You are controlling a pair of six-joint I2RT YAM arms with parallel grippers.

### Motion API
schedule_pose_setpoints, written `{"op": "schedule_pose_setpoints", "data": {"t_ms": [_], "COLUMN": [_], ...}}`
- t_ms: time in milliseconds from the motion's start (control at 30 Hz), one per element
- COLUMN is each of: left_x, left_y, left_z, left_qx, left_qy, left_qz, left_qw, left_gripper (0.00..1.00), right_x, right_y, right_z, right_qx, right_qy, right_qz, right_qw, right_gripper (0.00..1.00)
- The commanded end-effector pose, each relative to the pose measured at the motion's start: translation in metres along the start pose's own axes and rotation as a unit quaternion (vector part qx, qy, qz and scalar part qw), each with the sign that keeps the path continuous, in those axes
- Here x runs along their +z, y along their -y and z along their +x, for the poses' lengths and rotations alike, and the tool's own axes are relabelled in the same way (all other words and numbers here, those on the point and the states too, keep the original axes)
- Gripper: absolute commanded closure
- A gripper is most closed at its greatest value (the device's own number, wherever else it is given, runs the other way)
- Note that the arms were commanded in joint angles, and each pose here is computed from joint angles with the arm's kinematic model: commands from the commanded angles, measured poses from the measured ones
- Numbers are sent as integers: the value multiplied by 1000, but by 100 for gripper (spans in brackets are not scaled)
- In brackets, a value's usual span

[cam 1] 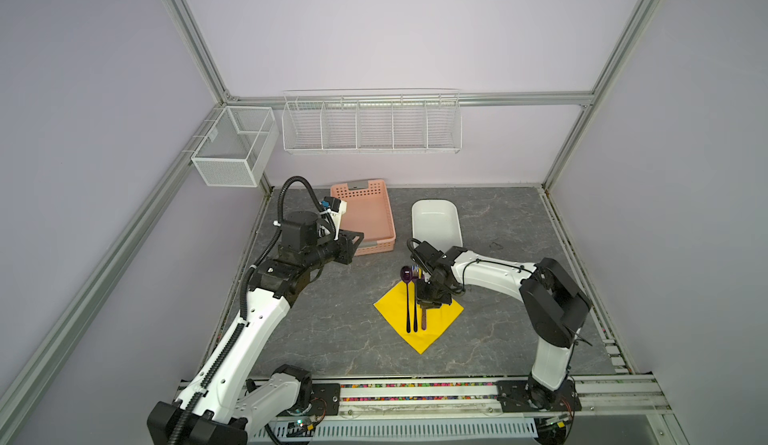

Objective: Place the utensils on the paper napkin and roll it up
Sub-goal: 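Lower the knife with the right gripper beside the fork on the napkin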

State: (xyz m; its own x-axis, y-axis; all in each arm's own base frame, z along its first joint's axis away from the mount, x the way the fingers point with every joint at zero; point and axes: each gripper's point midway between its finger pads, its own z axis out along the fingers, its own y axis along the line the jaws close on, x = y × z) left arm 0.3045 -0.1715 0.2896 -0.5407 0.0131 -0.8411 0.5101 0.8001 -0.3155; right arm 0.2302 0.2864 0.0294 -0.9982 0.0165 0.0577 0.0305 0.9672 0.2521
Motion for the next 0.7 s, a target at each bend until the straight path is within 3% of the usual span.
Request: {"op": "schedule_pose_setpoints", "data": {"t_ms": [0,667], "left_x": [2,2], "left_y": [-5,-6], "left_z": [6,7], "left_qx": [-4,-4], "left_qy": [-9,-11], "left_qz": [-8,-8], "left_qw": [1000,1000], "left_gripper": [74,74], "right_x": [4,10], "right_y": [4,5], "right_z": [0,0], "right_qx": [1,-4], "right_qy": [-11,-22], "right_qz": [11,19], "right_qw": [1000,1000], "right_gripper": [93,93]}}
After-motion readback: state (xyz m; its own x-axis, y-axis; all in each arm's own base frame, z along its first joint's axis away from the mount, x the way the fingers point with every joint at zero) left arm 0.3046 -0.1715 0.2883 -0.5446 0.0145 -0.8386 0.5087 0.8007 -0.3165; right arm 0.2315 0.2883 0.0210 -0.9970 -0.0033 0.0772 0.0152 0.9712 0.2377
